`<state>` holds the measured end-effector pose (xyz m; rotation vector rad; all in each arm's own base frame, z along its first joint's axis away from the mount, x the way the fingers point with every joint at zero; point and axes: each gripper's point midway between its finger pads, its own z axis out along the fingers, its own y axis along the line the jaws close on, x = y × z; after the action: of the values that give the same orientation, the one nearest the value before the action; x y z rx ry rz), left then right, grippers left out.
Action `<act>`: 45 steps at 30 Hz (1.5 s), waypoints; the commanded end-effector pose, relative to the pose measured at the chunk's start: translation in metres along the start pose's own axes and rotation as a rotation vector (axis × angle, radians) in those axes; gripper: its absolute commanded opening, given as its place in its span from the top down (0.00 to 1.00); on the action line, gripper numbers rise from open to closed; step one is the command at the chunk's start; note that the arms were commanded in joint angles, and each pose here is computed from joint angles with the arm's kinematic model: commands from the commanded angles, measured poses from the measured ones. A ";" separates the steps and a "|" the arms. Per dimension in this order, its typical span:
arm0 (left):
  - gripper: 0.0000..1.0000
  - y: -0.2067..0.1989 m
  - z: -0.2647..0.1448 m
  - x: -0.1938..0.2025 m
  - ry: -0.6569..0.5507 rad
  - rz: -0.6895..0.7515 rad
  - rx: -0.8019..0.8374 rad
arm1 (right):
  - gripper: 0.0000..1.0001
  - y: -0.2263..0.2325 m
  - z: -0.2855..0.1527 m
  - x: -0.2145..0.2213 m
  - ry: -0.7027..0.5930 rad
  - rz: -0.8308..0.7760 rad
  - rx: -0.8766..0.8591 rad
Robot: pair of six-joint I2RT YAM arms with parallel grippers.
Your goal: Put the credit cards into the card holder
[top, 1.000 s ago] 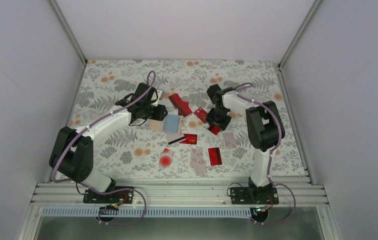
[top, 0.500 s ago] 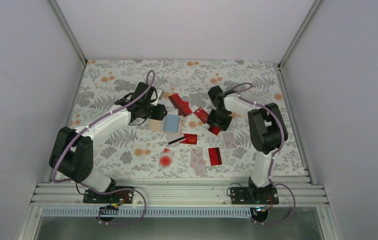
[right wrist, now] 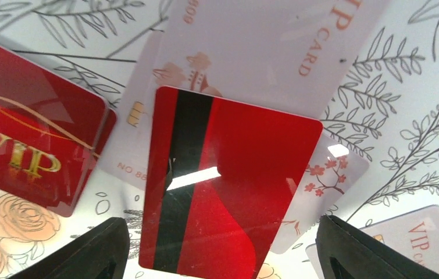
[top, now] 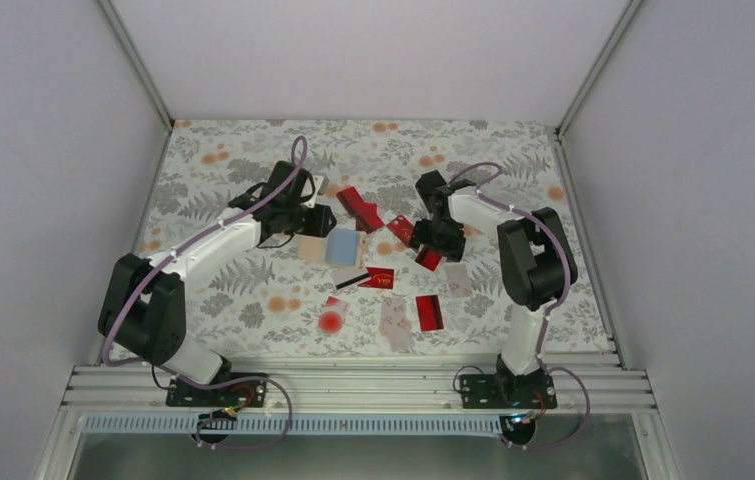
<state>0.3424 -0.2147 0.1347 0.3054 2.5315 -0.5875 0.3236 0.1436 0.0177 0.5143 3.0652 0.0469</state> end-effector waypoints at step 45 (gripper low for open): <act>0.58 -0.002 -0.010 0.000 -0.029 0.032 0.013 | 0.43 0.011 0.026 0.034 0.032 -0.185 0.036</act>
<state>0.3373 -0.2120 0.1335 0.3418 2.5128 -0.5779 0.3329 0.1549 0.0125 0.3576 3.0006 -0.0049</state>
